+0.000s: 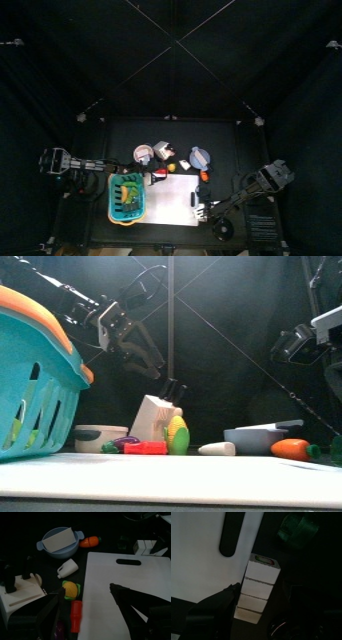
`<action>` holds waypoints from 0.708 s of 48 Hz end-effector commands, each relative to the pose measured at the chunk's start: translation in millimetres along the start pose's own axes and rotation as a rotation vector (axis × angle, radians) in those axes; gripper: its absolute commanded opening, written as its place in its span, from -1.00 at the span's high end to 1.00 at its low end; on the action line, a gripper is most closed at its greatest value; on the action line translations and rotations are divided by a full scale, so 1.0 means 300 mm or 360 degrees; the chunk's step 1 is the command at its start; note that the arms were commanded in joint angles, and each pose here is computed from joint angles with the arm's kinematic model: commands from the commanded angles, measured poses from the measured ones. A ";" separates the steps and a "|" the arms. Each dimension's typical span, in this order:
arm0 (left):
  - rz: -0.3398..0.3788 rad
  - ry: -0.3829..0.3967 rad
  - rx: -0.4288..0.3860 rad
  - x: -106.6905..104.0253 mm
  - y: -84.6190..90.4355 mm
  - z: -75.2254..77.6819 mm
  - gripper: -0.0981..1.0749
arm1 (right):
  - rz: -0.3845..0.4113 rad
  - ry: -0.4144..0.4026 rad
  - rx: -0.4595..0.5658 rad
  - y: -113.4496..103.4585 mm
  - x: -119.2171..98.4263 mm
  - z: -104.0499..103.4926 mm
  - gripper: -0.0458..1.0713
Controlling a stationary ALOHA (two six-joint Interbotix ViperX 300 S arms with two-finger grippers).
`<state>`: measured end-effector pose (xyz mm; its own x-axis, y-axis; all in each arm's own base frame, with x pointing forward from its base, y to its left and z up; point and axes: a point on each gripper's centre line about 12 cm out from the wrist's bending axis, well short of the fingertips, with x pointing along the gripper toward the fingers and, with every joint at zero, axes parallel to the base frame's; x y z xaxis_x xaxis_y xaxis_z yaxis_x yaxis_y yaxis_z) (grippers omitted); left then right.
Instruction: Grab white sushi roll
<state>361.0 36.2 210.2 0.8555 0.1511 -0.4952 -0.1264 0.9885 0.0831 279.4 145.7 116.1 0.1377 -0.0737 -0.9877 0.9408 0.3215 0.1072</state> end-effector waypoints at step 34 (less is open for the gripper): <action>0.0024 -0.0034 0.0002 -0.005 0.008 0.019 -0.93 | 0.0073 0.0008 -0.0017 0.029 -0.004 0.003 -0.48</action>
<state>360.2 37.1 208.6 0.8537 0.1588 -0.4960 -0.1336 0.9873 0.0861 283.2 146.2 105.1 0.1437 -0.0714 -0.9870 0.9348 0.3371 0.1117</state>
